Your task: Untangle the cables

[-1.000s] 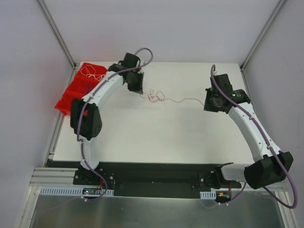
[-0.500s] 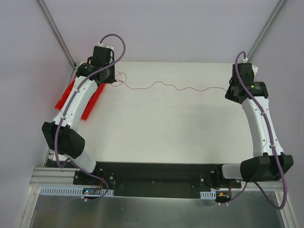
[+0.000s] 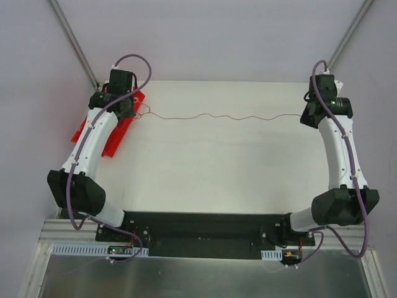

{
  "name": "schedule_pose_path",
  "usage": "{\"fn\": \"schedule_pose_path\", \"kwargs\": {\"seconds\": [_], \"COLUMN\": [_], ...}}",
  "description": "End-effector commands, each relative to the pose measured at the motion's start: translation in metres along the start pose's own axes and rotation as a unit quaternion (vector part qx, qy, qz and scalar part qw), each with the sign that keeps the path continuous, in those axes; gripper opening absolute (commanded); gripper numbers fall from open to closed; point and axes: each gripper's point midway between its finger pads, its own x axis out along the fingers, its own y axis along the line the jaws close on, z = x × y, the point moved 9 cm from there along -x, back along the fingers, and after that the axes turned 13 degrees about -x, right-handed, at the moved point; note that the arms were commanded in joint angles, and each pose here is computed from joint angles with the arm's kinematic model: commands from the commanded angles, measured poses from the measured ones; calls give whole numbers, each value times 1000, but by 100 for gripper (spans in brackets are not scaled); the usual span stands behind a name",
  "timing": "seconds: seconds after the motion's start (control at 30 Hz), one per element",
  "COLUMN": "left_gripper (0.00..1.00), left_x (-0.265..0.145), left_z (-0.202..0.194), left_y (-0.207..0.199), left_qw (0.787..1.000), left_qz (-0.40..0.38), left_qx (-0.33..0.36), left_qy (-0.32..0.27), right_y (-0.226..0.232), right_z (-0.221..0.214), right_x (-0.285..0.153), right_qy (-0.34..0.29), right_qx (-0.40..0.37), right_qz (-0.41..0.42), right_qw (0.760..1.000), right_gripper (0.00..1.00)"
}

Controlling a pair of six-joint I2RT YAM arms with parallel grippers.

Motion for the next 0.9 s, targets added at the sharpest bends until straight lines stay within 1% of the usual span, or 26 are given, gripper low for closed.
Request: {"fn": "schedule_pose_path", "kwargs": {"seconds": [0.0,0.03,0.1,0.13,0.17,0.23,0.33,0.4,0.47,0.57,0.6,0.63,0.73,0.8,0.83,0.87], "left_gripper": [0,0,0,0,0,0,0,0,2,3,6,11,36,48,54,57], "left_x": [0,3,8,11,12,6,-8,-11,-5,7,10,14,19,21,22,22], "left_z": [-20,-26,-38,-45,-51,-63,-85,-102,-113,-122,-123,-124,-125,-125,-125,-125], "left_y": [-28,-39,-56,-64,-72,-89,-114,-125,-129,-130,-130,-130,-128,-128,-129,-130], "left_qw": [982,970,952,942,933,908,862,845,840,847,852,857,869,870,868,866], "left_qz": [-175,-219,-268,-286,-304,-353,-426,-441,-434,-405,-394,-381,-356,-352,-356,-360], "left_qx": [28,23,12,9,14,34,83,108,109,101,100,101,103,106,108,110], "left_qy": [71,99,149,174,191,222,260,281,308,329,330,331,329,328,330,330], "right_y": [44,61,89,106,117,142,170,186,199,211,215,217,228,238,245,252], "right_z": [9,5,-5,-11,-15,-27,-44,-56,-66,-77,-79,-81,-78,-76,-75,-75], "right_x": [-22,-24,-24,-26,-25,-27,-33,-36,-36,-32,-29,-27,-22,-18,-17,-15], "right_qy": [-61,-60,-39,-21,-4,31,65,90,118,149,157,162,173,183,198,210], "right_qx": [-67,-90,-115,-122,-122,-138,-175,-199,-216,-220,-220,-222,-215,-207,-188,-184], "right_qz": [142,186,259,318,354,437,502,532,542,547,548,548,551,566,569,571], "right_qw": [986,977,958,940,927,888,844,818,803,794,791,790,788,777,775,772], "right_gripper": [1,0,0,0,0,0,0,0,0,0,0,0,1,0,0,0]}}
